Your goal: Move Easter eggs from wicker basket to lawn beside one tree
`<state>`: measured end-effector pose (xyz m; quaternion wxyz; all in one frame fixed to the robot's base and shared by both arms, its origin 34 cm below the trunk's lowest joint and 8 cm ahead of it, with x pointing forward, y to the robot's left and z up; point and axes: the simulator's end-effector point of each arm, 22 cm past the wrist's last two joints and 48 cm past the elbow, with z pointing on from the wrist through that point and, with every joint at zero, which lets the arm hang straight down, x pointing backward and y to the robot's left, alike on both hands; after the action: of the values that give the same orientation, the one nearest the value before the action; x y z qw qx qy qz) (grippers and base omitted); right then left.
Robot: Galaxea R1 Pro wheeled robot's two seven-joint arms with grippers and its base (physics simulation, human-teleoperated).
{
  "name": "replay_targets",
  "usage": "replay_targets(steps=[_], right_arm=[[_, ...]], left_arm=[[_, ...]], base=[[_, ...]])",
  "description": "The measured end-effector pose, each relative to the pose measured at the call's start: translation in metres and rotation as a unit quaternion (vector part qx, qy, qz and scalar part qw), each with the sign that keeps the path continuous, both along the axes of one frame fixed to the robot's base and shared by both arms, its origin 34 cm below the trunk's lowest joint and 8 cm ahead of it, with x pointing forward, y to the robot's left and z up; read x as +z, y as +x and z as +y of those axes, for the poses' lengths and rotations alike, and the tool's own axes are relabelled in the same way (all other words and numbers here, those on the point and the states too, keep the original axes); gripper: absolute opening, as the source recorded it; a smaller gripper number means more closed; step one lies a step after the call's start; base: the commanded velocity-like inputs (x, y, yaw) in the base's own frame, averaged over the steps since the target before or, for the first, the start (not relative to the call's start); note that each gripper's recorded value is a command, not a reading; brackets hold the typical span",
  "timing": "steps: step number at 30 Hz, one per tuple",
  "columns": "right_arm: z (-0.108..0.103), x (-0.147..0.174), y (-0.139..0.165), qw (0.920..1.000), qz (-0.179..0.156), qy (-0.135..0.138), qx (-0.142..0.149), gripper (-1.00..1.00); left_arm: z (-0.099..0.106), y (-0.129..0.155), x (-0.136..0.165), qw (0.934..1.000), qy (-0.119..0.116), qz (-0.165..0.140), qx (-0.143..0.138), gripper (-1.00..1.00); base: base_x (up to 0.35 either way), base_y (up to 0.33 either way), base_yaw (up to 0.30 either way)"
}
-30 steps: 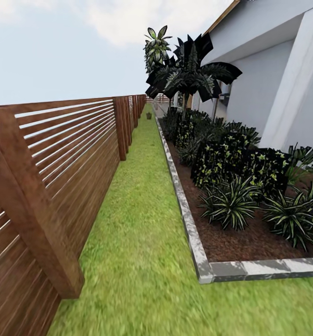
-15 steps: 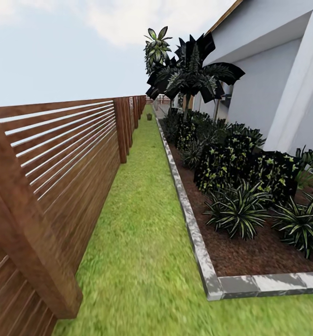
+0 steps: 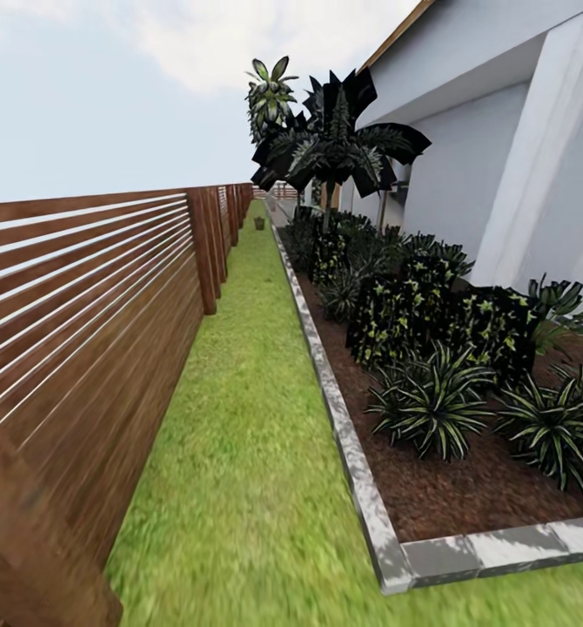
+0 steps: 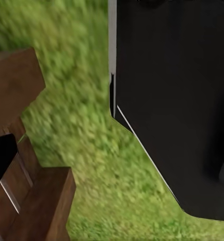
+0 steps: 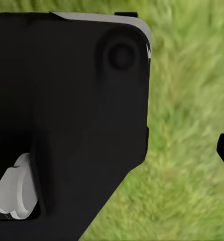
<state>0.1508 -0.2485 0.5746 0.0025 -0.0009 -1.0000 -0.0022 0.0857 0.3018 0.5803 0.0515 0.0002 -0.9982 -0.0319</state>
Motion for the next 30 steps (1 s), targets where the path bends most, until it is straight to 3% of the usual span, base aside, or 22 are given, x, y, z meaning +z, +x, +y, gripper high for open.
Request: replay_targets(steps=[8, 16, 30], right_arm=[[0.0, 0.0, 0.0004, 1.0, 0.0, 0.0, 0.0, 1.0], [0.0, 0.0, 0.0004, 1.0, 0.0, 0.0, 0.0, 1.0], [0.0, 0.0, 0.0004, 1.0, 0.0, 0.0, 0.0, 1.0]], left_arm=[[0.0, 0.0003, 0.0, 1.0, 0.0, 0.0, 0.0, 1.0], [0.0003, 0.0003, 0.0, 1.0, 0.0, 0.0, 0.0, 1.0], [0.0001, 0.0003, 0.0, 1.0, 0.0, 0.0, 0.0, 1.0]], base=[[0.323, 0.0, -0.002], [0.323, 0.0, 0.218], [0.323, 0.0, 0.035]])
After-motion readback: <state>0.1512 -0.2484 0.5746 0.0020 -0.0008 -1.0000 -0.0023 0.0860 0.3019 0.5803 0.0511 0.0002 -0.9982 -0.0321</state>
